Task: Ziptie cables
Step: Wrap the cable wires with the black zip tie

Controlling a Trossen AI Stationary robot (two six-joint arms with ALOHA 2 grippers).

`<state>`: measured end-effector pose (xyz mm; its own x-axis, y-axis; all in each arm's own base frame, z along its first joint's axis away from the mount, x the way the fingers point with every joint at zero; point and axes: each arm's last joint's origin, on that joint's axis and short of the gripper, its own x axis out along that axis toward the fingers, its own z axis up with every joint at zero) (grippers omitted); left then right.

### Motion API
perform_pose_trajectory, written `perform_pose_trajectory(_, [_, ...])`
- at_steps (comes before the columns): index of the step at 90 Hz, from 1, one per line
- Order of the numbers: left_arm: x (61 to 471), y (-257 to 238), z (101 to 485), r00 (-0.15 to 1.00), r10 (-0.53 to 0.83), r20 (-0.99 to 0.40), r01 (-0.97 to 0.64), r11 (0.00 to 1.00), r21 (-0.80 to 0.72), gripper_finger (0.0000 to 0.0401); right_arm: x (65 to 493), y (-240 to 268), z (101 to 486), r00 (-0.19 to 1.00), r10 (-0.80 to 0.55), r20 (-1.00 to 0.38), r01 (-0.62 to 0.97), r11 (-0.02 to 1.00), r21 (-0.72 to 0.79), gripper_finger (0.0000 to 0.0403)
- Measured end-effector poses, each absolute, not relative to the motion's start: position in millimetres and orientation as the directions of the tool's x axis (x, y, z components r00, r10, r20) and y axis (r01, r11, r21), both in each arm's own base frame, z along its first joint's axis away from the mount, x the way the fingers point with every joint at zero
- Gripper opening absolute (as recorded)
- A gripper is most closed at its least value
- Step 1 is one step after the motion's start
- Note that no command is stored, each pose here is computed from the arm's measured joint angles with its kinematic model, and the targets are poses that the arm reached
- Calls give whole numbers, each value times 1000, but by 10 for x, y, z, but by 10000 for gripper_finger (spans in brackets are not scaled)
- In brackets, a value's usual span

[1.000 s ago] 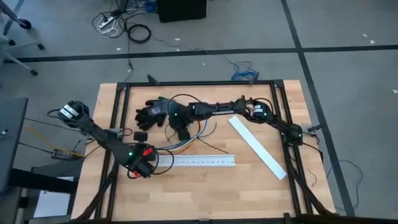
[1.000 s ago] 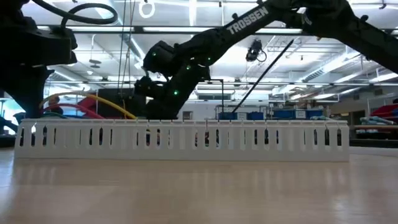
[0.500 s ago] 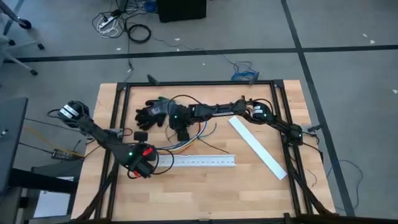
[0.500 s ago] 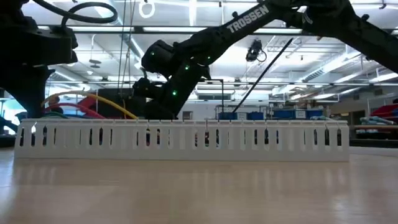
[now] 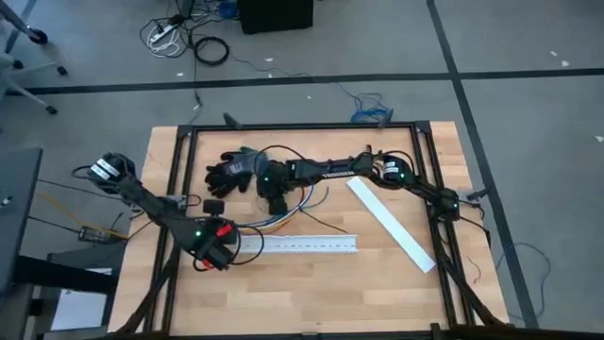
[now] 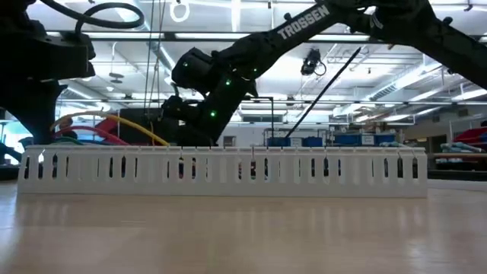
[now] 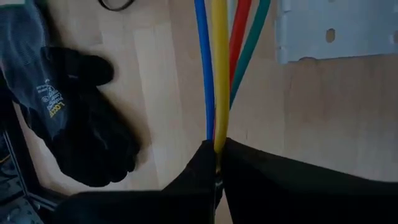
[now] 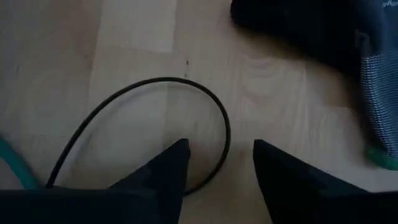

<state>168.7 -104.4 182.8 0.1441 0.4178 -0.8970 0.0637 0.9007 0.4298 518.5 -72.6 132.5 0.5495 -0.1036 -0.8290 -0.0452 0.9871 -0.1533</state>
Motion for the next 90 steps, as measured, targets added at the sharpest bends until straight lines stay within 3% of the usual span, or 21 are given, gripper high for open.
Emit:
perform_pose_trajectory(29, [1688,-1045,1828,145,417,-897,63,901,429,0,5183,-724,1322,547,-99,-831,-47,988,-149,152])
perform_pose_trajectory(61, [1688,-1045,1828,144,417,-897,62,901,429,0,5167,-638,1304,520,-87,-850,-69,987,-144,11])
perform_pose_trajectory(90, [1691,-1046,1827,147,415,-898,57,903,427,0,5114,-617,1484,514,-138,-847,-64,978,-199,0])
